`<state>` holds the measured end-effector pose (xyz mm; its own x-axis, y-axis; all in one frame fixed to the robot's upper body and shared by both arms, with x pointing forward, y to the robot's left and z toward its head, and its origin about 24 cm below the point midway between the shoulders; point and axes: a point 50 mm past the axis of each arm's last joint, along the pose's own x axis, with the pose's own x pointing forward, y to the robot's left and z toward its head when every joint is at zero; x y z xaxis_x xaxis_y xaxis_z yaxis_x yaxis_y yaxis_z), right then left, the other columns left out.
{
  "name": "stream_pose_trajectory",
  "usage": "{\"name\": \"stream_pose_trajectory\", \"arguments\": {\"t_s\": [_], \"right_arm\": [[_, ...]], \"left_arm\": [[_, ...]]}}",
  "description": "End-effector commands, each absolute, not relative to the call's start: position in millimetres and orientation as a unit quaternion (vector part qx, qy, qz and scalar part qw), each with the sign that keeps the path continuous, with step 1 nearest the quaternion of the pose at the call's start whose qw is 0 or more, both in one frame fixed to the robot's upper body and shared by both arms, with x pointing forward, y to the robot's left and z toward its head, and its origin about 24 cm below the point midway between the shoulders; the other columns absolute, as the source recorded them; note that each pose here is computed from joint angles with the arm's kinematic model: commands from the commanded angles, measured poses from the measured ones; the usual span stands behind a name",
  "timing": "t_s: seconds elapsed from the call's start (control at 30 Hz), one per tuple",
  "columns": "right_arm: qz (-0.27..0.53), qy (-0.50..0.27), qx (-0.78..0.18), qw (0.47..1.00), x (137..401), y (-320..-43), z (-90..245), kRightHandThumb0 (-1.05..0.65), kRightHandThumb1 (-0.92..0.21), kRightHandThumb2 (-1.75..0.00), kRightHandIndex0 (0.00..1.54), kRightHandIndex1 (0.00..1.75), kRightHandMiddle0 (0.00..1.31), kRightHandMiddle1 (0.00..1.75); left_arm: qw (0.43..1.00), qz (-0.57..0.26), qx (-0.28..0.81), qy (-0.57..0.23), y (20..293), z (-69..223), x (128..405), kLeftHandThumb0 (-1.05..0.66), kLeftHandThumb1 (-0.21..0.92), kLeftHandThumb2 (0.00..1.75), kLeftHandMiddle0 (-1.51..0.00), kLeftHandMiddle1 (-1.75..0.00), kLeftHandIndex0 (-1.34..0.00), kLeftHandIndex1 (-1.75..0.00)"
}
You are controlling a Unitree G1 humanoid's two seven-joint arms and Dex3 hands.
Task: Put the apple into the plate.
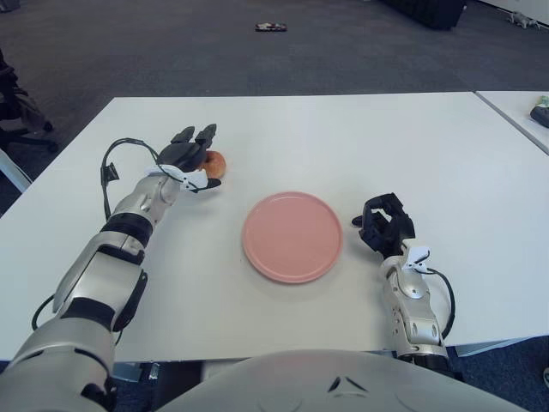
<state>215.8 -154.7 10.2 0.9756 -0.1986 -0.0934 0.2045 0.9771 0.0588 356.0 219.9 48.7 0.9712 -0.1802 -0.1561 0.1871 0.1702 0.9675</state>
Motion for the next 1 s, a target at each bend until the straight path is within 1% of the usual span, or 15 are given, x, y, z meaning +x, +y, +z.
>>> {"name": "stream_pose_trajectory", "arguments": {"t_s": [0.0, 0.2, 0.5, 0.57, 0.97], "right_arm": [[-0.103, 0.046, 0.033, 0.993, 215.6, -156.4, 11.0, -0.39, -0.65, -0.91, 0.61, 1.36, 0.36, 1.75], [-0.104, 0.043, 0.030, 0.993, 214.8, -156.8, 12.4, -0.39, -0.65, -0.91, 0.62, 1.36, 0.36, 1.75], [-0.109, 0.046, 0.030, 0.993, 213.3, -157.2, 13.9, -0.39, -0.64, -0.91, 0.63, 1.37, 0.36, 1.75], [-0.111, 0.047, 0.031, 0.992, 212.9, -157.3, 14.2, -0.39, -0.63, -0.93, 0.62, 1.38, 0.37, 1.75], [-0.115, 0.046, 0.036, 0.992, 211.4, -156.9, 14.6, -0.40, -0.59, -0.98, 0.62, 1.39, 0.40, 1.75]], "left_arm": [[0.751, -0.119, 0.649, 0.004, 217.7, 56.1, 363.8, -1.05, 0.62, 0.70, 0.00, 0.00, 0.00, 0.00], [0.732, -0.122, 0.669, 0.041, 215.5, 51.9, 369.4, -1.05, 0.64, 0.69, 0.00, 0.00, 0.00, 0.00], [0.718, -0.128, 0.681, 0.070, 213.2, 48.0, 371.4, -1.05, 0.69, 0.65, 0.00, 0.00, 0.00, 0.00], [0.713, -0.131, 0.683, 0.084, 212.7, 45.8, 371.5, -1.05, 0.71, 0.65, 0.00, 0.00, 0.00, 0.00], [0.697, -0.159, 0.687, 0.131, 212.4, 42.9, 372.4, -1.02, 0.73, 0.65, 0.00, 0.00, 0.00, 0.00]]}}
